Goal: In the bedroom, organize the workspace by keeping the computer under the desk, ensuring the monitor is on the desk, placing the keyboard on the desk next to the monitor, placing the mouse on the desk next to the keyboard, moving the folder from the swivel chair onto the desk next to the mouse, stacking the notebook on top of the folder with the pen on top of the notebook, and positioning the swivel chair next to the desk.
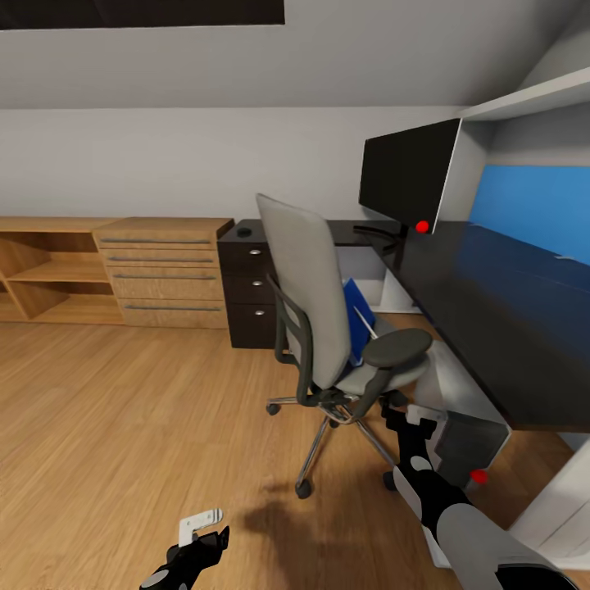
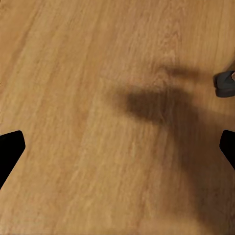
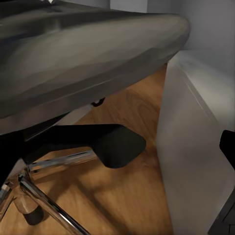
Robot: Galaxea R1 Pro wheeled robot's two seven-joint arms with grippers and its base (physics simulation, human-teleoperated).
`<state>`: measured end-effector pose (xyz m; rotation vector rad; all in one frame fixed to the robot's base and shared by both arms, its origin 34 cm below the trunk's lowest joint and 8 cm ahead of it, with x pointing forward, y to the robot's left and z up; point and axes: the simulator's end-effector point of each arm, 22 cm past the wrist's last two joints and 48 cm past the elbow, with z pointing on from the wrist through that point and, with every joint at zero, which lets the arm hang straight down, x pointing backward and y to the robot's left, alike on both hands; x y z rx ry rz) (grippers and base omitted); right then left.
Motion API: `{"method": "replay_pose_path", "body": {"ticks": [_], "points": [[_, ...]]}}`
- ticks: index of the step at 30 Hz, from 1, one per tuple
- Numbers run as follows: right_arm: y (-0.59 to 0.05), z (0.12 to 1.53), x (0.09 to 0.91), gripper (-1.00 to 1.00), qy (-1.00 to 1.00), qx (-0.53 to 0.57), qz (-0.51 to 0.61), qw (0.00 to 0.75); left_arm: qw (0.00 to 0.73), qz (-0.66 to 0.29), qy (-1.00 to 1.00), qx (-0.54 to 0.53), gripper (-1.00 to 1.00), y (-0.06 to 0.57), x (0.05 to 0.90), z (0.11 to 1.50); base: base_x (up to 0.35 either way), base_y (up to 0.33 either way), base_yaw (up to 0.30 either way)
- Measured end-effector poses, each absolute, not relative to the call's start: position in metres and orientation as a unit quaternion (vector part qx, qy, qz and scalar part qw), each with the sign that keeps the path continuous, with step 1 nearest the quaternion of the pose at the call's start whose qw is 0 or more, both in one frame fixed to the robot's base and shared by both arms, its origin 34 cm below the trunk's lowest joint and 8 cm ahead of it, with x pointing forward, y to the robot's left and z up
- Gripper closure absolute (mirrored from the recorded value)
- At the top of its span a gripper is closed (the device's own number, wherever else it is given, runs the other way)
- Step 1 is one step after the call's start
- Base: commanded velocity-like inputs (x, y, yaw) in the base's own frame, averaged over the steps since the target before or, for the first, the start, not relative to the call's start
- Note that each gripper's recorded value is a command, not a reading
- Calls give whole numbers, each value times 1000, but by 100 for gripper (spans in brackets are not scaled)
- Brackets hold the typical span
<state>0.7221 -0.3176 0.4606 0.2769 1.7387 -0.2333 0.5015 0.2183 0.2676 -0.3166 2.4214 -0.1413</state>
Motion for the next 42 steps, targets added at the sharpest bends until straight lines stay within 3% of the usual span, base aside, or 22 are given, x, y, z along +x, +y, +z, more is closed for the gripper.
{"method": "replay_pose_path", "body": {"ticks": [26,42], "points": [[-318,457,721,-100,761,124,-102,629,338,-54,932,-122,-100,218,500,265,0,0,51],[-317,457,722,-100,761,122,-101,629,338,-54,932,-122,-100,219,500,265,0,0,167]]}}
